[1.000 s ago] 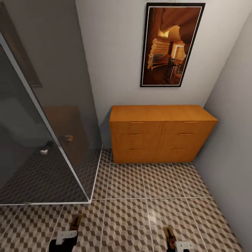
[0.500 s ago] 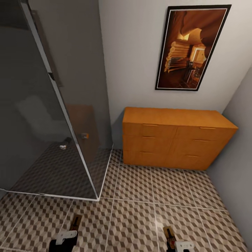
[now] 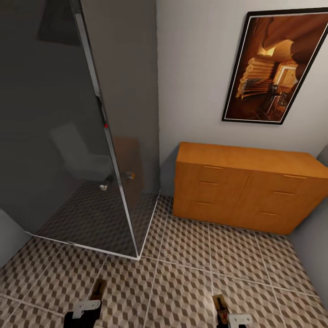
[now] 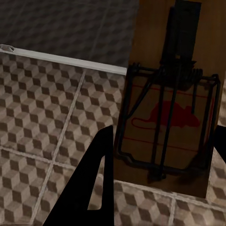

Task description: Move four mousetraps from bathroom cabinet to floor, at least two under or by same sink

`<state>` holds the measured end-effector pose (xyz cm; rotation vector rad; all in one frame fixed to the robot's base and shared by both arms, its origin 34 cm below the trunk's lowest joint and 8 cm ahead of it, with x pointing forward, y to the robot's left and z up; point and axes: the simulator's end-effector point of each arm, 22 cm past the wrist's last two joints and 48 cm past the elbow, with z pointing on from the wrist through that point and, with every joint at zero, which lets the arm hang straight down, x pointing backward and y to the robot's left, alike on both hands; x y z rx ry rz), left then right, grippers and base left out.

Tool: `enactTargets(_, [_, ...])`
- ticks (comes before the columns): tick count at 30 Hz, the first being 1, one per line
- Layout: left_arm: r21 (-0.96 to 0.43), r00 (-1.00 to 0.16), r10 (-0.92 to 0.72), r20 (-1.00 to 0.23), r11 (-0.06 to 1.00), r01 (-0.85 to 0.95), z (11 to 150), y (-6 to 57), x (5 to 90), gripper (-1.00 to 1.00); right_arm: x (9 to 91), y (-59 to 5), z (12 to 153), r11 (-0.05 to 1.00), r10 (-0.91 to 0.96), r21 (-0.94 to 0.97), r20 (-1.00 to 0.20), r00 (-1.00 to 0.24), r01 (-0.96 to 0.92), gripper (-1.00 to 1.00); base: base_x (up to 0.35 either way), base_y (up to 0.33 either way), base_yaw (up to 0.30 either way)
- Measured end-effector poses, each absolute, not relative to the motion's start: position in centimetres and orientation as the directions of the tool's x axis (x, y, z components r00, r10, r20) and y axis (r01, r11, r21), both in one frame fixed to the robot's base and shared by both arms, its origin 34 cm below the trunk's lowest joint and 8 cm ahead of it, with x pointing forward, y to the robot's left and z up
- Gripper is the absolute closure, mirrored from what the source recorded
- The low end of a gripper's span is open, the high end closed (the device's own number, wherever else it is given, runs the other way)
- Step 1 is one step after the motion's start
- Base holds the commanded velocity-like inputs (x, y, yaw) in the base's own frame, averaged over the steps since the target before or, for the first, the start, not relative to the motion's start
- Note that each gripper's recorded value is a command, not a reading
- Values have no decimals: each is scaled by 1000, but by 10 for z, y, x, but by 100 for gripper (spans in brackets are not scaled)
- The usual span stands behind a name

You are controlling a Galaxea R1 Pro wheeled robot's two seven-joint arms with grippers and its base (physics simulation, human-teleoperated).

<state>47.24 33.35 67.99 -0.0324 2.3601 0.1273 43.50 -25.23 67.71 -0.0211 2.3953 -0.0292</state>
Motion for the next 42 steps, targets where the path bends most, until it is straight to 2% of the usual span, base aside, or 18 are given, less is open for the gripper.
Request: enactTargets(42, [80, -685, 15, -728, 995, -63, 694, 333, 484, 100, 447, -252, 690, 1000, -23, -27, -706, -708, -6, 100, 0, 0, 252])
